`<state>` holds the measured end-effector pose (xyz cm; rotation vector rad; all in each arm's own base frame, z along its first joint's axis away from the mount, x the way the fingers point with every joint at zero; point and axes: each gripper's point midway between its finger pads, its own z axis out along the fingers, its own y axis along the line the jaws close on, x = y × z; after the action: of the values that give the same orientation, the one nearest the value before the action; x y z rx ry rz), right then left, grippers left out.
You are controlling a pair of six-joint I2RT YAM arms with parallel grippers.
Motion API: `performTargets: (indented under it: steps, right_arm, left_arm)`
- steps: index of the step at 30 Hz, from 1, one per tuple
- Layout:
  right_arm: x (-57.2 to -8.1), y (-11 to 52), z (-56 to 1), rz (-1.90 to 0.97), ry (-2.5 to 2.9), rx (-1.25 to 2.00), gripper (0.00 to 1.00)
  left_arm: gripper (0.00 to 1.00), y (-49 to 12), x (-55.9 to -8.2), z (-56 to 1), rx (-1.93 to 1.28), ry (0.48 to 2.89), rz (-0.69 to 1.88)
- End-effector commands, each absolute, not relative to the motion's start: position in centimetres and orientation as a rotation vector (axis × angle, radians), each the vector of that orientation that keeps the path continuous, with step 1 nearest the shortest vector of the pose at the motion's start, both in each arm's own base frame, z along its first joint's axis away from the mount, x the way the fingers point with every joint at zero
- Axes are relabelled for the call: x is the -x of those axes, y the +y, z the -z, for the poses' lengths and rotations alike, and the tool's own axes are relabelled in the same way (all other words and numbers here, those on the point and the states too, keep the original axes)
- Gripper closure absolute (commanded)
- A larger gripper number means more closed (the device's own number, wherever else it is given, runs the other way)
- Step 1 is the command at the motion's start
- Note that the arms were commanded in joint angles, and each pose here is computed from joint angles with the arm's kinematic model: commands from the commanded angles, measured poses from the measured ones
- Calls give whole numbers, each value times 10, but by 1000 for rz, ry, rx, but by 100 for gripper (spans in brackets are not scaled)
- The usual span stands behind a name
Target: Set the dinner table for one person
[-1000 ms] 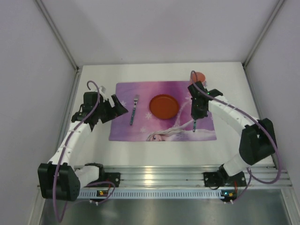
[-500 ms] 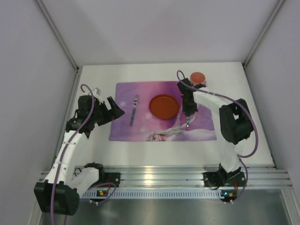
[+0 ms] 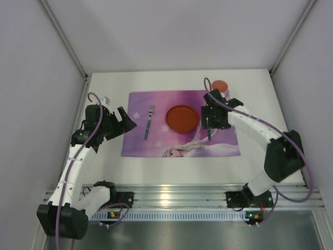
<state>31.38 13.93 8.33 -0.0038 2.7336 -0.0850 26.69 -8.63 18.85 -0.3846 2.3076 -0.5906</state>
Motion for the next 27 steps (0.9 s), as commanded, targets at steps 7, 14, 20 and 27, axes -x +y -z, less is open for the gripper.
performTargets:
  steps: [7, 14, 20, 27]
  right_arm:
    - [-228, 126, -275, -456, 2064, -113, 0]
    - [-176, 98, -244, -610, 1936, -216, 0]
    - [-151, 98, -220, -681, 2036, -275, 0]
    - [-154, 93, -220, -630, 2047, -270, 0]
  left_arm:
    - [3, -70, -285, -222, 375, 2264, 455]
    - [2, -53, -317, -275, 343, 2095, 349]
    - [1, -22, -311, -292, 186, 1793, 137]
    - [1, -24, -277, -272, 49, 1576, 133]
